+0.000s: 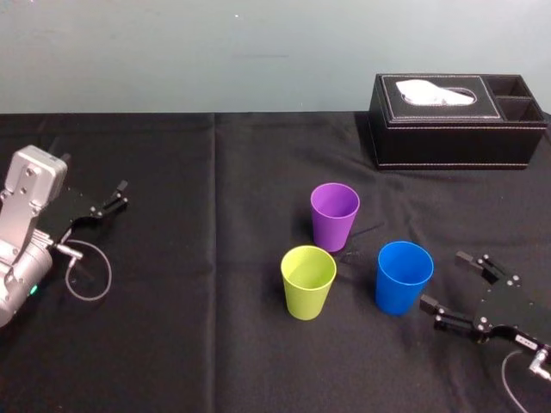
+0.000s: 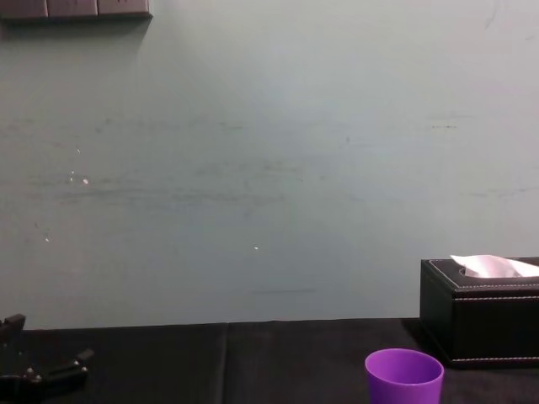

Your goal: Stack the three plastic cups sequentially using one hand.

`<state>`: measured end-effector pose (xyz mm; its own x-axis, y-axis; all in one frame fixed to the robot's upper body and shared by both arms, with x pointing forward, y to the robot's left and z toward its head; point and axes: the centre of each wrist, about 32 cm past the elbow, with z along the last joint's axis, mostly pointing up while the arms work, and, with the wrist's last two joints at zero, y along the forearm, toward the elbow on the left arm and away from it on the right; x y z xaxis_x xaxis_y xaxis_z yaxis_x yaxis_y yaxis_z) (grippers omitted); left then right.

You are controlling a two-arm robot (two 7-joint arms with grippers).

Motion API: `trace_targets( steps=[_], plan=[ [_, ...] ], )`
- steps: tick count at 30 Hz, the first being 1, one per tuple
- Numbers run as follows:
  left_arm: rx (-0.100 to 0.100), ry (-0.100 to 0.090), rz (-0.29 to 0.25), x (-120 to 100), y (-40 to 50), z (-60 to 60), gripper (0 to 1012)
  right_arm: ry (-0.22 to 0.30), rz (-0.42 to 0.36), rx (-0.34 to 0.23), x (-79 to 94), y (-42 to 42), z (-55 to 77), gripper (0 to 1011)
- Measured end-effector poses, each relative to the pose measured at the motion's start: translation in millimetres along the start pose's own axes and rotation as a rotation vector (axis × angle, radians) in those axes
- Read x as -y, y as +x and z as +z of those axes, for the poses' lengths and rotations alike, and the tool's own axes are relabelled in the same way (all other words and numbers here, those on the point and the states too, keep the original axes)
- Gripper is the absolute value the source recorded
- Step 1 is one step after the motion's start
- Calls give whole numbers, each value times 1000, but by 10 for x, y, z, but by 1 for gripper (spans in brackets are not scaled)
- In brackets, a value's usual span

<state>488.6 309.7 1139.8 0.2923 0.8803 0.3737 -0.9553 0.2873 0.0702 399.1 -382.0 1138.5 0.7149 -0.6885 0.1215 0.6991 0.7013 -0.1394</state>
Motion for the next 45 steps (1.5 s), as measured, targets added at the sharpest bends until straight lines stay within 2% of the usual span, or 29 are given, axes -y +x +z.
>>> trace_targets(
  steps=[10, 21, 37, 45],
  plan=[
    [0, 0, 0, 0, 0, 0, 1011, 4, 33, -34, -104, 26, -55, 1000],
    [0, 0, 0, 0, 0, 0, 1011, -4, 64, -39, -253, 20, -69, 1000],
    [0, 0, 0, 0, 0, 0, 1011, 2, 89, -44, -440, 71, -47, 1000],
    [0, 0, 0, 0, 0, 0, 1011, -2, 94, -46, -453, 70, -49, 1000]
  ],
)
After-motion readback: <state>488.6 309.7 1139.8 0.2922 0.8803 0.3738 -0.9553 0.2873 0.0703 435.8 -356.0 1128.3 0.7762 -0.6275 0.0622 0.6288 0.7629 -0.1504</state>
